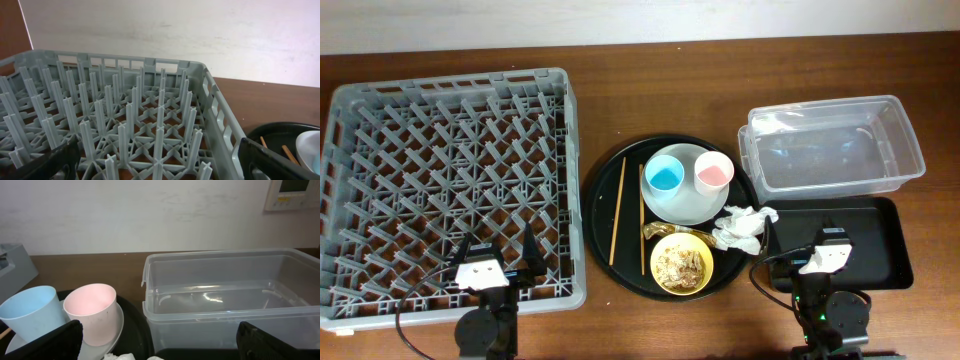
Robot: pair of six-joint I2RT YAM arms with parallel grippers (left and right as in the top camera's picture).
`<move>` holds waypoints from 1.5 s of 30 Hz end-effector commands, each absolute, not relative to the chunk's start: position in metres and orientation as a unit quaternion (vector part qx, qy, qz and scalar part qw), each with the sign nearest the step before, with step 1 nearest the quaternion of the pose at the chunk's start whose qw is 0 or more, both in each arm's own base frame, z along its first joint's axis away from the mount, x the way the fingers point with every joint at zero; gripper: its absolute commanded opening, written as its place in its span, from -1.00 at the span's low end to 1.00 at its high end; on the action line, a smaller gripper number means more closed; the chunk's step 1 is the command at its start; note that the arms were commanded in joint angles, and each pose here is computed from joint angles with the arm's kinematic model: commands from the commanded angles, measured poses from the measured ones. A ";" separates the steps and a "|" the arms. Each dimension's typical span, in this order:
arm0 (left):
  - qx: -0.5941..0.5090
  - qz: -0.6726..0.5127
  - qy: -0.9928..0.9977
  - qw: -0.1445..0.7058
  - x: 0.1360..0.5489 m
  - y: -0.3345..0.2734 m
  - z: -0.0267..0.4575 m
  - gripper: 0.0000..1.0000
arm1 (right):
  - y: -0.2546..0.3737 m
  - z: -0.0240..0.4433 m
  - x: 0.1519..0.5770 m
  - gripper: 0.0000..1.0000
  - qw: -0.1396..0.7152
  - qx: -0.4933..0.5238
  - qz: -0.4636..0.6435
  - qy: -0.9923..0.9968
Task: Sort waste into correct bins and load items into the dishwasher rack
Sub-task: 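Move the right gripper toward the white tissue on the tray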
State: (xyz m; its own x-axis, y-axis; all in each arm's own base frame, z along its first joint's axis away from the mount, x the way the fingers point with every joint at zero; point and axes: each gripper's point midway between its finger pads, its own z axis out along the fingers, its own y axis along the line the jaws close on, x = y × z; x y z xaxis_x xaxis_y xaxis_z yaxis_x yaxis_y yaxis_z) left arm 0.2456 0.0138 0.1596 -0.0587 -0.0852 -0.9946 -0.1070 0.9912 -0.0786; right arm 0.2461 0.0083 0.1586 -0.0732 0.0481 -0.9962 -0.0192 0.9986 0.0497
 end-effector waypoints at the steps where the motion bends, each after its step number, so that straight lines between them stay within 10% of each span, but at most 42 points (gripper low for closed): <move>1: -0.065 0.021 0.727 0.684 0.245 0.016 0.160 0.99 | 0.006 0.156 0.246 0.97 0.679 0.014 0.023 0.734; 45: -0.065 0.021 0.727 0.684 0.245 0.016 0.160 0.99 | 0.015 0.158 0.246 0.98 0.681 -0.001 0.042 0.731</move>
